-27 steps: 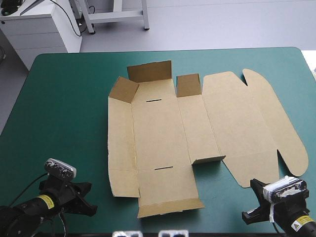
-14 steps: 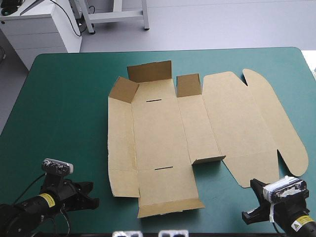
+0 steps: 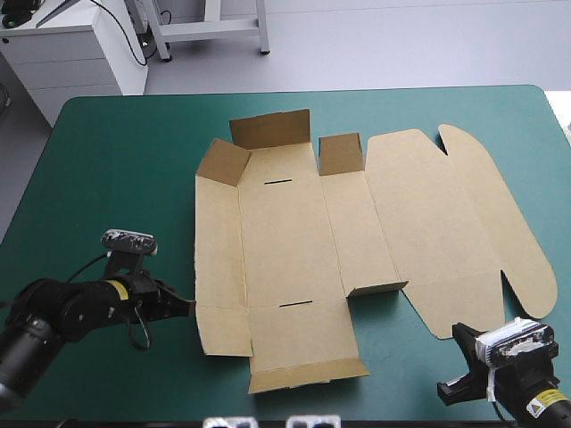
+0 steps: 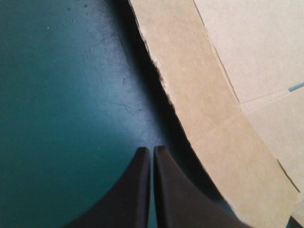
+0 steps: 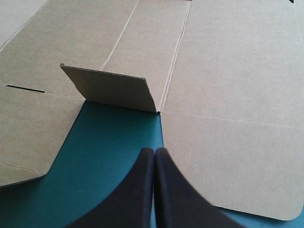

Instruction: Fold the box

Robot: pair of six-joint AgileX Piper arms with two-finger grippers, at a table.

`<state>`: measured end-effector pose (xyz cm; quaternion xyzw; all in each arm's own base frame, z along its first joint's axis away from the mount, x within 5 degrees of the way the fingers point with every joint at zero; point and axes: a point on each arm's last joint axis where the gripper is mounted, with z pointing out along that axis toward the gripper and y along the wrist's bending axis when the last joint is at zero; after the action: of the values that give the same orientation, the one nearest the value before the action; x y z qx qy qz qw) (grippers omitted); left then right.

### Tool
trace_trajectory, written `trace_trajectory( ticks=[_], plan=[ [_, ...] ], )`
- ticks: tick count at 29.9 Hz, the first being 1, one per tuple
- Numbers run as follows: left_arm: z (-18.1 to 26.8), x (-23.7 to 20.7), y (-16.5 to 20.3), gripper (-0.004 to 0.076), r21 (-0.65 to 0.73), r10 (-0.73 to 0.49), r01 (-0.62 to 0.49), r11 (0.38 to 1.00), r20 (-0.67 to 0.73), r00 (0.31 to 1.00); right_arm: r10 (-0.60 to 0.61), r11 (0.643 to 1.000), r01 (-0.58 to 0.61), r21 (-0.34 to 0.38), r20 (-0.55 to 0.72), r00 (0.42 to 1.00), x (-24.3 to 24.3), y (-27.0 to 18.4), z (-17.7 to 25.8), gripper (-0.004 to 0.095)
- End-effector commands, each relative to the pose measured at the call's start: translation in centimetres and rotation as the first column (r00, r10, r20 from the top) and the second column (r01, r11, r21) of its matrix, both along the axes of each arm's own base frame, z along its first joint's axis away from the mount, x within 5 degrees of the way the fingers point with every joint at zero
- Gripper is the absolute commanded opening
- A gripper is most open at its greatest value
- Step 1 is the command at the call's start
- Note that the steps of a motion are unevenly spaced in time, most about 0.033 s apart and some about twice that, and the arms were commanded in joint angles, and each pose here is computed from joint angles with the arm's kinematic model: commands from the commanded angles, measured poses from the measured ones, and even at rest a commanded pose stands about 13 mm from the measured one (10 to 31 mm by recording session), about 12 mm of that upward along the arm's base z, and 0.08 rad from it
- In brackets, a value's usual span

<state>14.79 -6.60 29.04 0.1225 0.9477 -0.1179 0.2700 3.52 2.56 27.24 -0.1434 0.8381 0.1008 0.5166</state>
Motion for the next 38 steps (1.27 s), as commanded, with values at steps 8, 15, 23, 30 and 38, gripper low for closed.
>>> trace_trajectory(
  ticks=[8, 15, 23, 30, 38],
  plan=[
    [2.4, 5.7, 1.9, 0.0015, -0.276, -0.059, 0.054, 0.96, -0.009, 0.998, -0.008, 1.0, 0.007, 0.016, 0.073, 0.997, 0.3, 0.0, 1.3, -0.002],
    [2.3, 5.7, 6.8, 0.0015, -0.545, -0.017, -0.007, 0.838, -0.038, 0.999, -0.006, 1.0, 0.005, 0.012, 0.074, 0.997, 0.3, 0.0, 1.3, -0.002],
    [0.2, 4.9, 6.9, 0.0056, -0.568, 0.017, -0.095, 0.818, -0.142, 0.99, -0.006, 1.0, 0.005, 0.012, 0.074, 0.997, 0.3, 0.0, 1.3, -0.002],
    [-2.1, 4.2, 5.9, 0.0529, -0.666, 0.024, -0.131, 0.734, -0.167, 0.986, -0.007, 1.0, 0.006, 0.014, 0.074, 0.997, 0.3, 0.0, 1.3, -0.002],
    [-2.6, 4.8, 5.7, 0.0638, -0.635, 0.091, -0.185, 0.751, -0.177, 0.98, -0.007, 1.0, 0.006, 0.014, 0.074, 0.997, 0.3, 0.0, 1.3, -0.002]
  ],
)
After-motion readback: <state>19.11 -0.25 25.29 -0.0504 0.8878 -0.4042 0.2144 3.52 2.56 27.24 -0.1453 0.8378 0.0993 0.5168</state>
